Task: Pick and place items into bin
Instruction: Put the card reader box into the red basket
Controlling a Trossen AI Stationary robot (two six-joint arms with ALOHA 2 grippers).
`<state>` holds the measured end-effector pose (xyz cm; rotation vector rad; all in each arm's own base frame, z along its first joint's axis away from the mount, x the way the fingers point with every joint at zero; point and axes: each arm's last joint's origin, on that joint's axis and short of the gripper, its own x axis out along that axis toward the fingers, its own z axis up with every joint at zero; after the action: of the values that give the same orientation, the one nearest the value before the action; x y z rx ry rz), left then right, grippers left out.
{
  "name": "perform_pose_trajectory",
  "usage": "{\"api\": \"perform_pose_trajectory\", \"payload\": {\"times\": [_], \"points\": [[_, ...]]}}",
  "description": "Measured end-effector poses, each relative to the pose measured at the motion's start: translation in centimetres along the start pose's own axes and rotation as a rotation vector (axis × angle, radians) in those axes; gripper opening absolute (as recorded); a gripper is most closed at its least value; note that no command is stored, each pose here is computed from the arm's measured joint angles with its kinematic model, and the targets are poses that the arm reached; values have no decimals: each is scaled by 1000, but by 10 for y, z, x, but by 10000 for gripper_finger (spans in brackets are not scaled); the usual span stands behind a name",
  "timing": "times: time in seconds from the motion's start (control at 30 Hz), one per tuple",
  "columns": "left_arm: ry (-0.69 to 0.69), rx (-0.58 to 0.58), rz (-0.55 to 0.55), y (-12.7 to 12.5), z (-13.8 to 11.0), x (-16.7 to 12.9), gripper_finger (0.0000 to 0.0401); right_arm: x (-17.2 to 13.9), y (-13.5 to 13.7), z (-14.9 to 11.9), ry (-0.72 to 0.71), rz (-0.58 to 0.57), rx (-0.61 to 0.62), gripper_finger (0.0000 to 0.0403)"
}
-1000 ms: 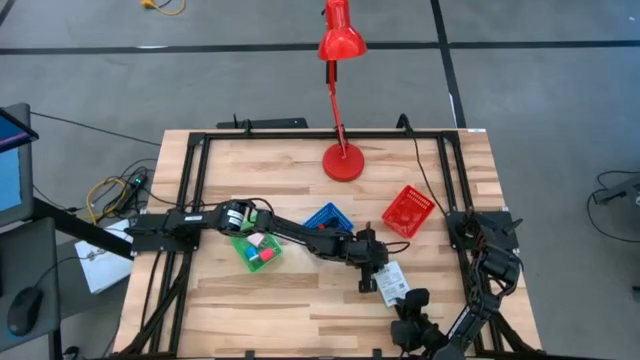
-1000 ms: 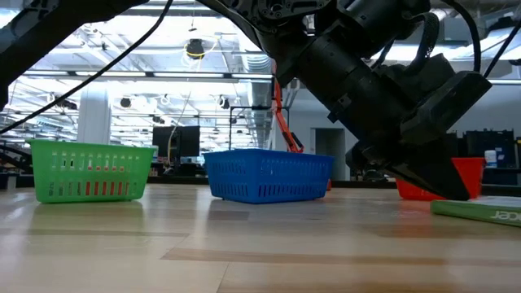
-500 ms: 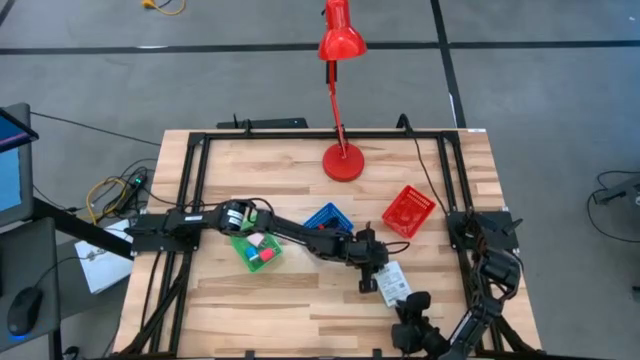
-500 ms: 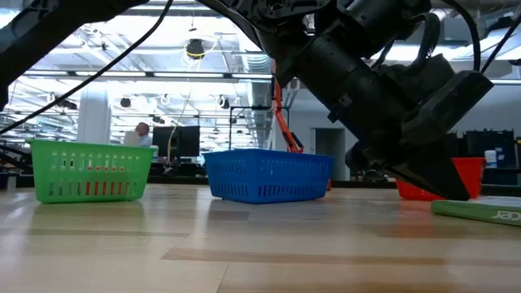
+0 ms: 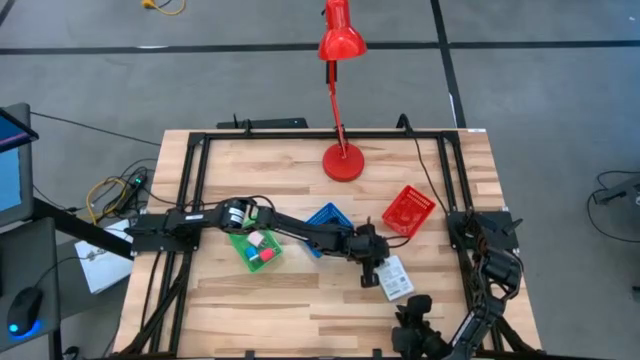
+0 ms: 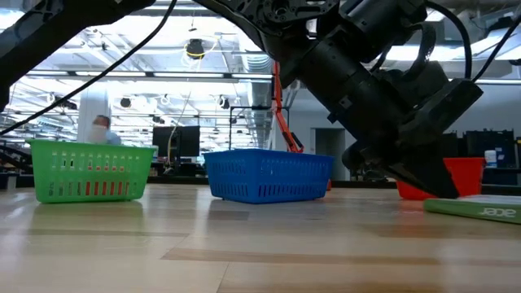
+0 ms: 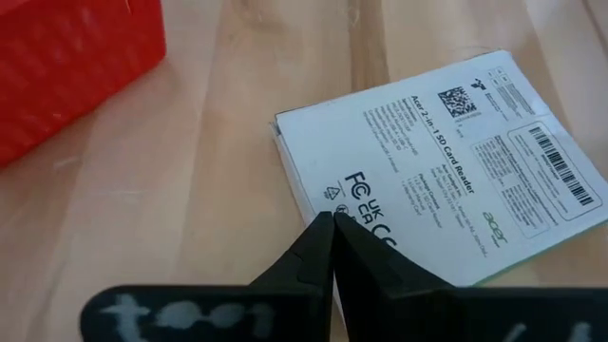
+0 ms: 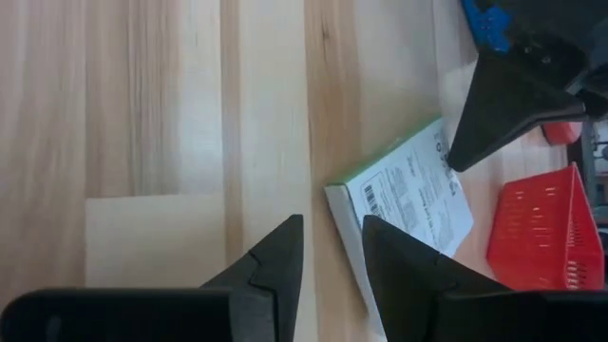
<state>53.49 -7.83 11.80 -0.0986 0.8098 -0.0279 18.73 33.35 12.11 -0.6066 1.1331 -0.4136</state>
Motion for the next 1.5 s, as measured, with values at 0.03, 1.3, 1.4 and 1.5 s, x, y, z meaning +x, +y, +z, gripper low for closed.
{"api": "perform_pose_trajectory", "payload": {"times": [0.03,1.3,1.4,1.5], "points": [[1,5,2,0,2,-1,0,0,0,0,2,2,7,106],[125,50,152,-16,3,-16,0,19,-5,5,137,46,71,207],[134,45,156,-12,3,-16,0,21,-5,2,125,43,13,241],[135,53,156,-12,2,-16,0,21,-5,1,117,29,10,258]]}}
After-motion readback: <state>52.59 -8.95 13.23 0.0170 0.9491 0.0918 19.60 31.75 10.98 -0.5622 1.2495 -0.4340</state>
